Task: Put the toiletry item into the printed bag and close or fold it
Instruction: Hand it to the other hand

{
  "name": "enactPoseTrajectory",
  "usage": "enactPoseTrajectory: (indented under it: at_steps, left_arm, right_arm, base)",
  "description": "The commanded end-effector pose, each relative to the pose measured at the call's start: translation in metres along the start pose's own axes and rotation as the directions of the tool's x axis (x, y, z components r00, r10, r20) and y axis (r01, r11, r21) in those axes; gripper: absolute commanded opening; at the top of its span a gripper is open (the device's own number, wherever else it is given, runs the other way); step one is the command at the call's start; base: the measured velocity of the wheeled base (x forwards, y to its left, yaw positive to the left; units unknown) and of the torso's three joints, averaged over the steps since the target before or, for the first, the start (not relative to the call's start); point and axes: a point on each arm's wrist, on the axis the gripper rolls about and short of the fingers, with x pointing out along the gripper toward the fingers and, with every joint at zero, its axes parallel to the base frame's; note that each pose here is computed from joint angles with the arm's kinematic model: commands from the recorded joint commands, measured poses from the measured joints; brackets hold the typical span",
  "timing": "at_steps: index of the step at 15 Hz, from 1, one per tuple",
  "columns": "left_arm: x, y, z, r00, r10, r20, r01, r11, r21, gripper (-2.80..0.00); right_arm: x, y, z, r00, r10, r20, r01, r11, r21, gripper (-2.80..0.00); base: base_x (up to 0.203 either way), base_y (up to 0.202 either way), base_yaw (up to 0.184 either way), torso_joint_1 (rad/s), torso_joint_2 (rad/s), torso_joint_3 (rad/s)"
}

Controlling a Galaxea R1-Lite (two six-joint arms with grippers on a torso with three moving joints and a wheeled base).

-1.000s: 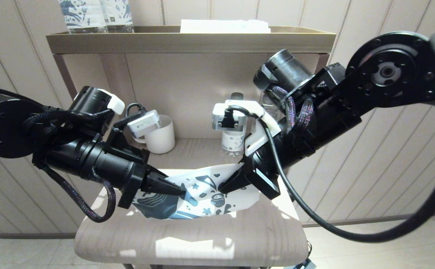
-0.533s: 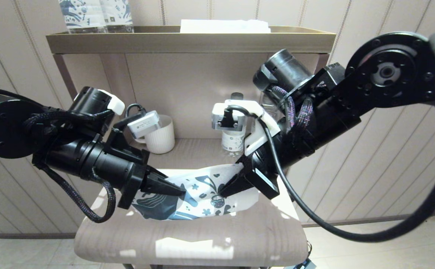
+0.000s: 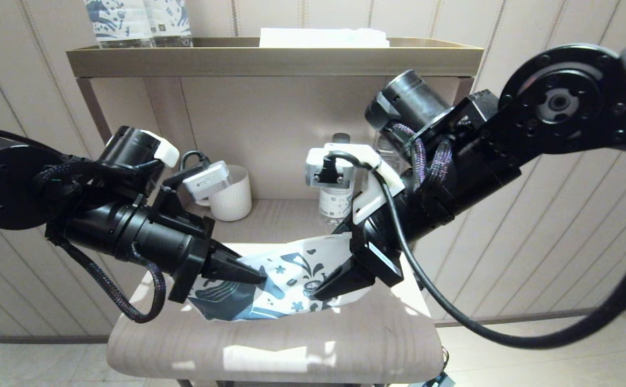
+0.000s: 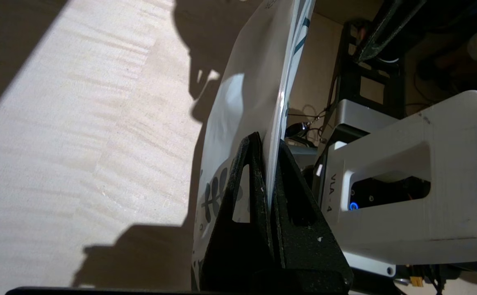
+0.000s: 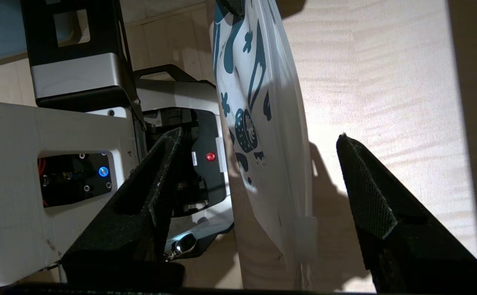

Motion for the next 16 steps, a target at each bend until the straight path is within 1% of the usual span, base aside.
enactPoseTrajectory:
  at_steps: [1,5,7,10,13,16]
  left_arm:
    - [0.0,-0.001,0.0,1.0,-0.004,0.002,0.004,1.0,0.003,-2.8]
    - [-0.003,-0.002,0.002,1.0,0.0,0.008,0.0,1.0,0.01,-2.8]
    - [-0.001,-0.002,0.001,1.0,-0.002,0.004,0.002,1.0,0.007,-2.8]
    - [-0.002,-0.002,0.001,1.0,-0.001,0.004,0.001,1.0,0.008,-2.8]
    - [-0.001,0.0,0.001,1.0,-0.001,0.003,0.001,1.0,0.007,-2.8]
    - [-0.001,0.0,0.001,1.0,-0.002,0.003,0.002,1.0,0.007,-2.8]
  right_arm:
    - [-0.004,0.002,-0.004,1.0,0.003,-0.007,-0.003,1.0,0.006,0.0]
    - [-0.011,0.009,-0.014,1.0,0.006,-0.025,-0.005,1.0,0.021,0.0]
    - [-0.011,0.009,-0.017,0.999,0.008,-0.032,-0.007,0.999,0.032,0.0]
    - [-0.012,0.005,-0.021,0.999,0.001,-0.037,0.001,0.999,0.048,0.0]
    - [-0.018,-0.001,-0.027,0.999,-0.017,-0.035,0.02,0.996,0.085,0.0]
    - [-0.014,-0.009,-0.032,0.999,-0.054,0.008,0.053,0.995,0.086,0.0]
  base:
    - [0.0,0.0,0.0,0.0,0.0,0.0]
    - [0.0,0.0,0.0,0.0,0.0,0.0]
    - [0.0,0.0,0.0,0.0,0.0,0.0]
    - [0.0,0.0,0.0,0.0,0.0,0.0]
    - [0.0,0.0,0.0,0.0,0.0,0.0]
    - [0.0,0.0,0.0,0.0,0.0,0.0]
